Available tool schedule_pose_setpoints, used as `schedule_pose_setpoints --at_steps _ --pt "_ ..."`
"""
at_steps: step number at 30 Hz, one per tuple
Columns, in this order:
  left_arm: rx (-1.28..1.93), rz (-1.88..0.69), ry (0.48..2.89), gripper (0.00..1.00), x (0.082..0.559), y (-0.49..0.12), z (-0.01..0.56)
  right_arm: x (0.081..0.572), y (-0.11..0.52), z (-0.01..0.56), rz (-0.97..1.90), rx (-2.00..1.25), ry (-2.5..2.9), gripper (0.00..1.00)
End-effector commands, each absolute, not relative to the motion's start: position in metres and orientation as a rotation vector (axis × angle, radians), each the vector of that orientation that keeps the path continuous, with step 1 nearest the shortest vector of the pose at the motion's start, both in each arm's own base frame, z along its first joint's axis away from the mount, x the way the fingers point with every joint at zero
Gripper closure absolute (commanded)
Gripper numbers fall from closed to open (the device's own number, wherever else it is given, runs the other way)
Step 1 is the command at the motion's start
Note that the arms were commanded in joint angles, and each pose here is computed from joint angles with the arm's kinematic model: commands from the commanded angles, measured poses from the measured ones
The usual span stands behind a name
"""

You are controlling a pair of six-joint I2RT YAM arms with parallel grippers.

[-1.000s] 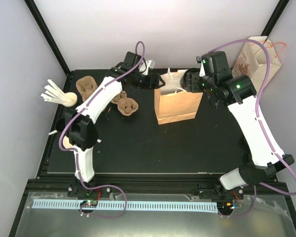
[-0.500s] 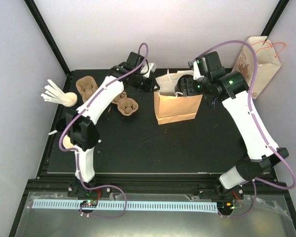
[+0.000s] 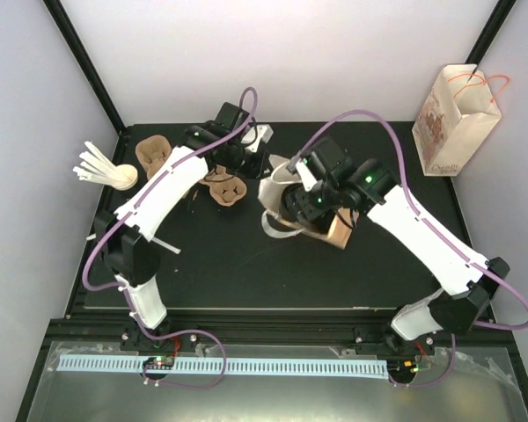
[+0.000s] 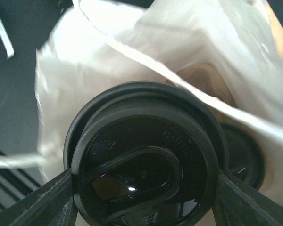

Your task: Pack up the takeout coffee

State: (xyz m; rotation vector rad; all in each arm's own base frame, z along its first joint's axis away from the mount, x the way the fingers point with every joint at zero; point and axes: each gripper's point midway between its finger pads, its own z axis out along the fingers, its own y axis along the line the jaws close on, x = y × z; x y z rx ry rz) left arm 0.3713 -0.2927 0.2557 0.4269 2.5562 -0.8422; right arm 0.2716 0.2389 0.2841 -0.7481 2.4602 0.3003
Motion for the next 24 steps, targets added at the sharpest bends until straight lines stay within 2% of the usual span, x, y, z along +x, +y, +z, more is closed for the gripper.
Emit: schedule_pose_setpoints --at_steps 1,11,15,18,24 --pt "0.537 -0.743 2.512 0.92 0.346 -0.282 0.266 0.249 0.245 0.270 0.271 -0.853 2.414 0.48" --pt "0.659 -0.659 2.455 0.93 0.300 -0.269 0.282 0.242 0.252 0.258 0.121 -0.880 2.278 0.49" --pt "0.721 -0.659 2.436 0.93 0.285 -0.269 0.284 0.232 0.269 0.258 0.143 -0.932 2.174 0.50" --pt "0.753 -0.677 2.421 0.93 0.278 -0.271 0.286 0.227 0.280 0.258 0.147 -0.959 2.113 0.56" --pt "0.754 -0.707 2.440 0.94 0.271 -0.271 0.285 0.233 0.297 0.264 0.206 -0.957 2.031 0.56"
